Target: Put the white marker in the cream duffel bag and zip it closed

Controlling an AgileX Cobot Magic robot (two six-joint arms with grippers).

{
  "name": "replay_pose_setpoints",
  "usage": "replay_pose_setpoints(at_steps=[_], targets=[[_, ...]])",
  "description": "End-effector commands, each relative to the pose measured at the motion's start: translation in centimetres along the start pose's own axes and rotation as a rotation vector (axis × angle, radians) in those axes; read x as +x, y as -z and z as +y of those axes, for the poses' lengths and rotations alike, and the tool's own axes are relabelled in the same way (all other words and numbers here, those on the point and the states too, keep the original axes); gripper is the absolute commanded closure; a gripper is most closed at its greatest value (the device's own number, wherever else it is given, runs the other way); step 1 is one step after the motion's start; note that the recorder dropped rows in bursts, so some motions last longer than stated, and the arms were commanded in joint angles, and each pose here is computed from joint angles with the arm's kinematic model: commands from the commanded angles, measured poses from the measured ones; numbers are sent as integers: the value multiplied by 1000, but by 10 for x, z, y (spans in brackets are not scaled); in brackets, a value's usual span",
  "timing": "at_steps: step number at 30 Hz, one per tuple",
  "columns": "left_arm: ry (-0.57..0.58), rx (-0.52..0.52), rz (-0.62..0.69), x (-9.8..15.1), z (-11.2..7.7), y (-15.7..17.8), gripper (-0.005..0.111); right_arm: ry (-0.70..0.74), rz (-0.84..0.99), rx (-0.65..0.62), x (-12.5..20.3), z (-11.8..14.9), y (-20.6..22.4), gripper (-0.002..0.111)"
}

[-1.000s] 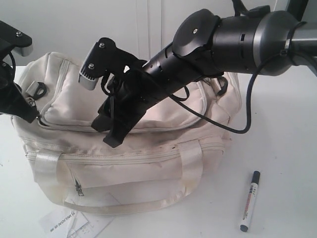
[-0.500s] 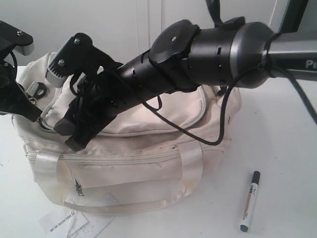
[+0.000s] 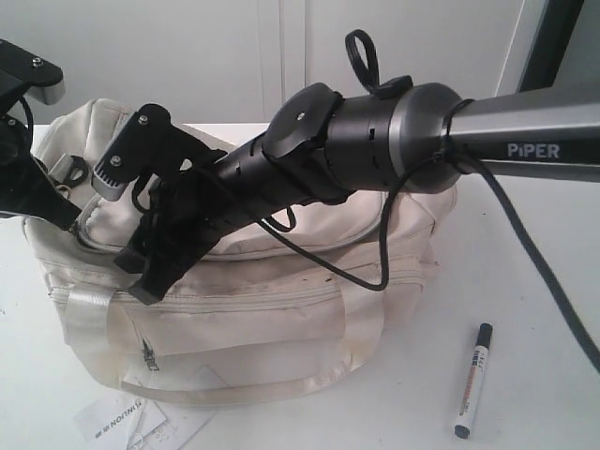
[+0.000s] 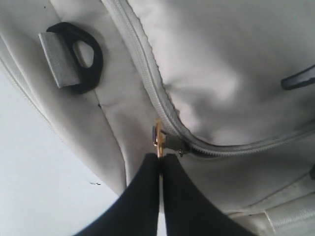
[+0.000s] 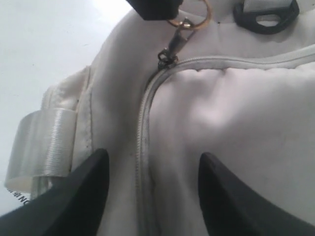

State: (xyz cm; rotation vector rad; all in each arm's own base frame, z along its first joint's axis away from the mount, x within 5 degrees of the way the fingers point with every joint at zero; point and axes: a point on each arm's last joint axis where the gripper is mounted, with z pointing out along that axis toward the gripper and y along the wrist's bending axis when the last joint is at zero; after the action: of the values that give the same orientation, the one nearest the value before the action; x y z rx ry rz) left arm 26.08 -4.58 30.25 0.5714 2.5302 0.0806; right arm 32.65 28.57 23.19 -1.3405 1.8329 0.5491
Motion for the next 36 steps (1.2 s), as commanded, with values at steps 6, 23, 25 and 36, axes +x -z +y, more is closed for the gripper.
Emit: replay_pose_setpoints(at_steps=[6,23,25,36], targets=[[22,-2,-52,3,0,17,107,20,1,33,3,-4,-5,60],[44,-33,-70,3,9,16,107,47,-26,35,-9,-1,10,108],[54,-36,-74,3,11,14,107,52,-39,41,-14,-1,15,108],[53,-46,-116,-7,14,-2,107,106,-10,-6,-13,4,18,108]])
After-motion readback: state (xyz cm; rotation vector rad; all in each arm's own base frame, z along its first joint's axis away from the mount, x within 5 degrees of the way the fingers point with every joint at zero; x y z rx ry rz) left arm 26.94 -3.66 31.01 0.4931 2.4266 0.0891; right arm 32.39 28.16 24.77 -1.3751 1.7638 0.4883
